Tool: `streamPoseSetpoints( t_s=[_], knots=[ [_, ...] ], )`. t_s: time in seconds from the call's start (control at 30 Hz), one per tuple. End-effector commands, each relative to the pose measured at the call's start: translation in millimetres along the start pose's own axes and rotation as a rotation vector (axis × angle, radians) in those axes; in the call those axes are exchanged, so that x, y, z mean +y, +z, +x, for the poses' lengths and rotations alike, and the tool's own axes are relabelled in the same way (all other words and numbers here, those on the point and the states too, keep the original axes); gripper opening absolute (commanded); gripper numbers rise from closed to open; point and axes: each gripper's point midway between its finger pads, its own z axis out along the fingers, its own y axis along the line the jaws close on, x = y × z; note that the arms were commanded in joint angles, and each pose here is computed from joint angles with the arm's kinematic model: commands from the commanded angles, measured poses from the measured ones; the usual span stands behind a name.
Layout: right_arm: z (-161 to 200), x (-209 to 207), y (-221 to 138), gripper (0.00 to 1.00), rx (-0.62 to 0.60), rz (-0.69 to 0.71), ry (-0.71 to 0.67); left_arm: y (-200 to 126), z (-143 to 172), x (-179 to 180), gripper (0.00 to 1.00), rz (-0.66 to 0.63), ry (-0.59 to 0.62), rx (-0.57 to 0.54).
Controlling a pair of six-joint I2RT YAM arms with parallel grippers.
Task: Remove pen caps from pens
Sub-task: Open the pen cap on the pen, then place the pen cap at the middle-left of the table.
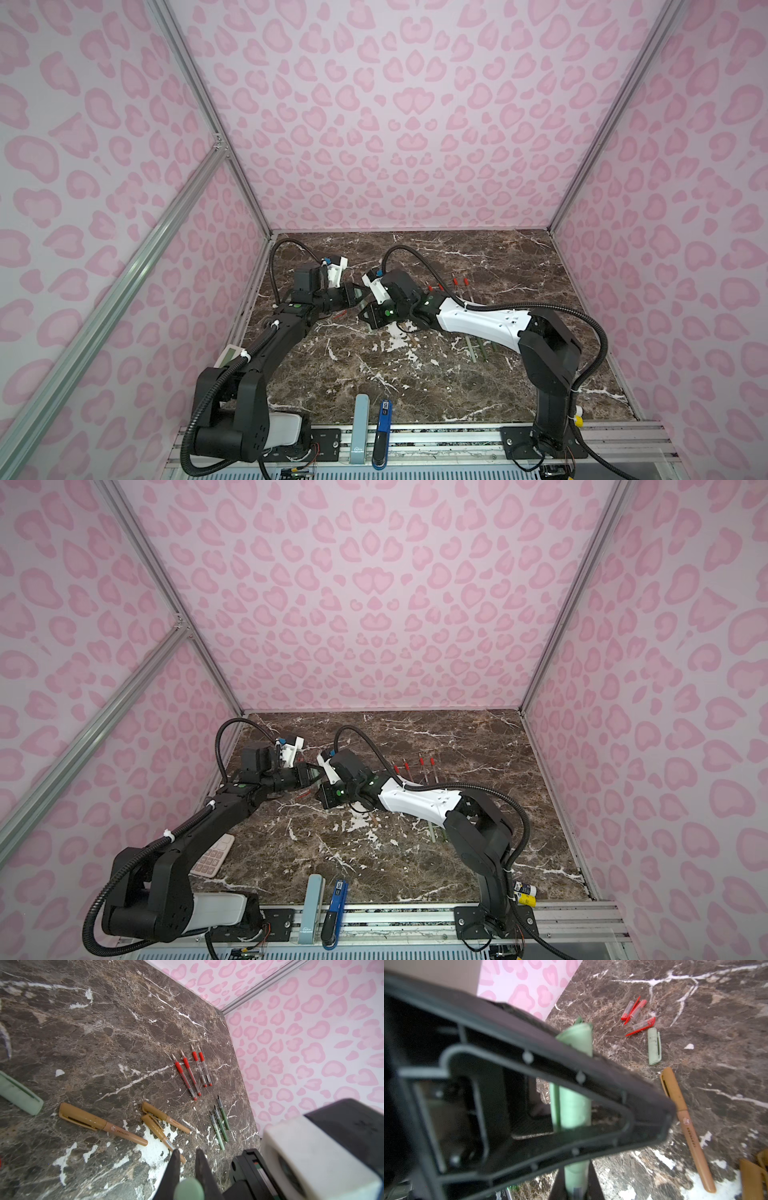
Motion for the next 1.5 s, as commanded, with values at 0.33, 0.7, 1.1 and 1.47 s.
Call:
streamPoseSetpoints(
  t_s=[0.33,0.7,1.1,1.47],
  knots=[
    [46.6,-53.2,-18.3,0.00,0.103,0.180,0.054,-72.1,-82.4,67.5,0.04,-0.365,0.009,-0.299],
    [53.9,-121.0,-74.9,0.00,0.088,0.363,0.137,-77.7,-63.4,149.3,0.04,-0.744,0.139,-0.121],
    [99.7,-181.2,-129.3,0.00,0.177,0.566,0.155,-52.9,-37.7,200.4,0.13,-0.820,0.052,0.069],
    [132.4,-209.7,-147.6,0.01,0.251,0.652,0.197,-34.2,-21.1,223.4,0.35,-0.874,0.037,0.189]
  ],
)
